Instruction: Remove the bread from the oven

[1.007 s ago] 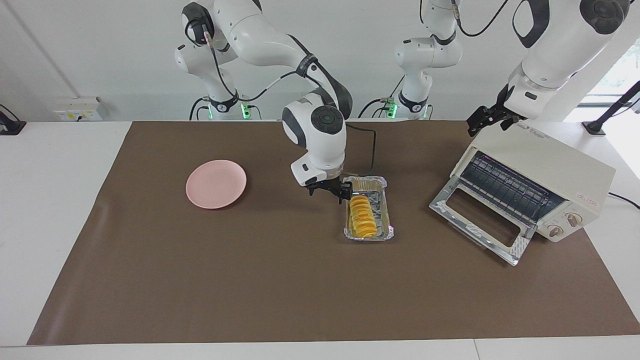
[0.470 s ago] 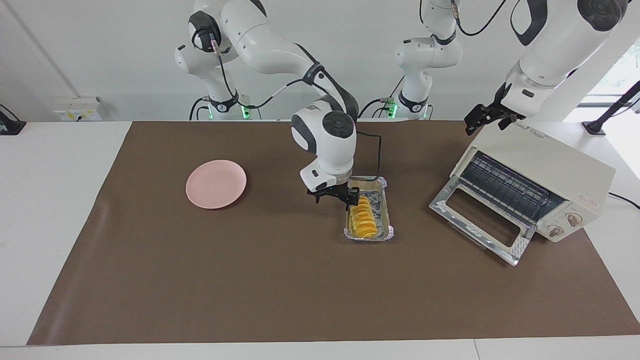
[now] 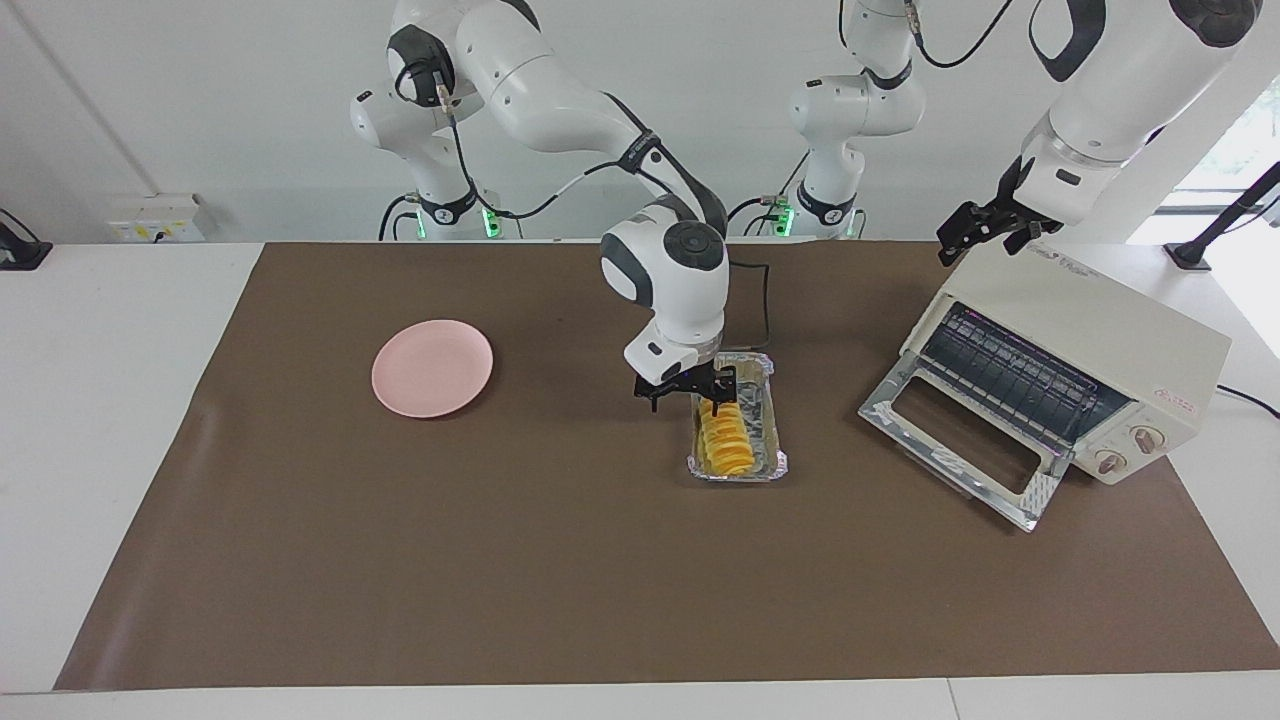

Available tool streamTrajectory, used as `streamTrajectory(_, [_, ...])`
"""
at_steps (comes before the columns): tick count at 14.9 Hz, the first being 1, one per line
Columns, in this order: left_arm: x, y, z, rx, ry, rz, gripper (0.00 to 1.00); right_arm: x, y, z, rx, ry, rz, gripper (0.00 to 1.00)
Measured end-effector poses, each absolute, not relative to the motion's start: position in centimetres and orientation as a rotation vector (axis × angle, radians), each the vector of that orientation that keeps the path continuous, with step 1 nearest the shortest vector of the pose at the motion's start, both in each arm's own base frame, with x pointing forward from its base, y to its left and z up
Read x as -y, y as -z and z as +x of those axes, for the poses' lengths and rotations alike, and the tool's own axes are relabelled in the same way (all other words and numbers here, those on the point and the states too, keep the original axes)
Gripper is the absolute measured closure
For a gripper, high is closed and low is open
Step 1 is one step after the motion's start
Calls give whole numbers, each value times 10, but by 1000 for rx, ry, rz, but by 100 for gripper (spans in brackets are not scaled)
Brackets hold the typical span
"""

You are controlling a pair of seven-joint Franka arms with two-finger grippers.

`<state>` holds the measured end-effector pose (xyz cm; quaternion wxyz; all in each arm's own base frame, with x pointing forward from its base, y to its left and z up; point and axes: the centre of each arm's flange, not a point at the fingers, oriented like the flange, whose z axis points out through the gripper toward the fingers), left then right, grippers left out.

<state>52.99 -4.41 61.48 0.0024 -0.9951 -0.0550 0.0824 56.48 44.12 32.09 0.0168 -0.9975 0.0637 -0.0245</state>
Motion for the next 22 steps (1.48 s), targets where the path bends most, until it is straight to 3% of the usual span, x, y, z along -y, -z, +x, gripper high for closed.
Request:
streamTrajectory(3, [44,-615,530,174,-258,-3121,0,-437,-312,564,-169,75,-3105,3])
streamTrajectory(4, [43,-615,530,175,-259,-3121,0,-437,-312,564,-166,74,-3106,11])
streamTrajectory(7, [44,-615,530,174,-259,-3121,0,-436,-313,562,-164,53,-3119,47])
streamTrajectory(12, [43,-615,530,174,-259,-3121,0,-437,-326,565,-168,50,-3121,98])
streamTrajectory(17, [44,-615,530,174,-259,-3121,0,-416,-350,579,-203,-34,-3176,99])
streamTrajectory(22, [44,-615,530,174,-259,-3121,0,-305,-401,646,-180,-72,-3156,99])
